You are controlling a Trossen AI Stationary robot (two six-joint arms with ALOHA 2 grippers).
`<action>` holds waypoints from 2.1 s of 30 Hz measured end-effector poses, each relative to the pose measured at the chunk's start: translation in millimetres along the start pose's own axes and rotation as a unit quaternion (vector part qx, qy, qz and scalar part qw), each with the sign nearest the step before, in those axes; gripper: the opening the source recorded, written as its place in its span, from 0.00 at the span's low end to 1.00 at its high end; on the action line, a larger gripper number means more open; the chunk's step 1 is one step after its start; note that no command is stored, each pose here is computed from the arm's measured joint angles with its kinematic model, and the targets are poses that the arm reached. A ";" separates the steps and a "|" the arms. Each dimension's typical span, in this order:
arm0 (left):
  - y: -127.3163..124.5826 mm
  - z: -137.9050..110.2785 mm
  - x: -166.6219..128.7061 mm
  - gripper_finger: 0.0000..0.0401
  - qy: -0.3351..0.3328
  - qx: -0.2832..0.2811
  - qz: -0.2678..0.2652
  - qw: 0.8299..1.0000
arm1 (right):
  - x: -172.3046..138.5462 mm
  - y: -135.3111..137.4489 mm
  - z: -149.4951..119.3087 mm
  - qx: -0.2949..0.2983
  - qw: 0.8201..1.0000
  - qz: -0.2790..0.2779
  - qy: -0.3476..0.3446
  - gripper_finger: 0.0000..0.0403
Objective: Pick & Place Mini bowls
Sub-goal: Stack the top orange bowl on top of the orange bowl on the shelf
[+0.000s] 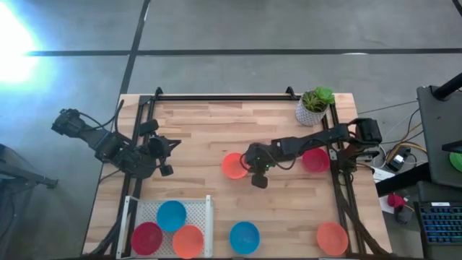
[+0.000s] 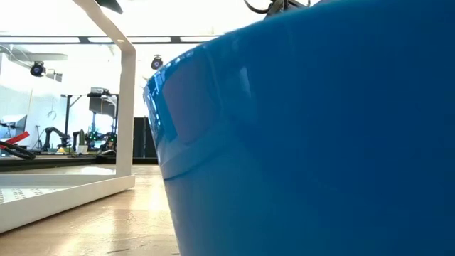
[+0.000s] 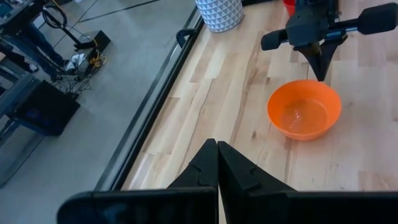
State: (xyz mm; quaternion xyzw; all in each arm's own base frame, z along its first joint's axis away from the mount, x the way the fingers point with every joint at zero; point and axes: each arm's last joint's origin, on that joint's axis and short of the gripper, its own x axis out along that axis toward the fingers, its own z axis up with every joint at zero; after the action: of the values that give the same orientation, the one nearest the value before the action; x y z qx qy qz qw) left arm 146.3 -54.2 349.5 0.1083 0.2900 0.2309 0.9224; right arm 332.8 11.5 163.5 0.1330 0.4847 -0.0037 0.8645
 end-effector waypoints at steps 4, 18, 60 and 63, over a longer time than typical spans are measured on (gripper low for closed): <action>0.0 0.0 0.0 0.00 0.000 -0.003 0.000 1.000 | 10.2 -2.3 -3.6 0.000 1.000 -0.008 0.015 0.02; 0.1 -0.1 0.0 0.00 0.001 -0.004 0.000 1.000 | 16.9 -7.4 10.9 -0.023 0.998 0.002 -0.055 0.02; -38.4 11.5 63.1 0.26 0.046 -0.144 0.036 0.988 | -133.4 22.2 18.2 -0.114 0.964 -0.061 -0.232 0.02; -42.0 11.8 78.3 0.26 0.056 -0.179 0.056 0.981 | -139.2 22.6 17.7 -0.125 0.961 -0.062 -0.240 0.02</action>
State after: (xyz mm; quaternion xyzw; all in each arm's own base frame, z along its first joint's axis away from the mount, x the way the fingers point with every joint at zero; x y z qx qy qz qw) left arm 225.2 -53.2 307.1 -0.0554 0.2892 0.3358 0.8947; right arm 276.8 12.1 294.1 -0.0113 0.2667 -0.0285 0.9633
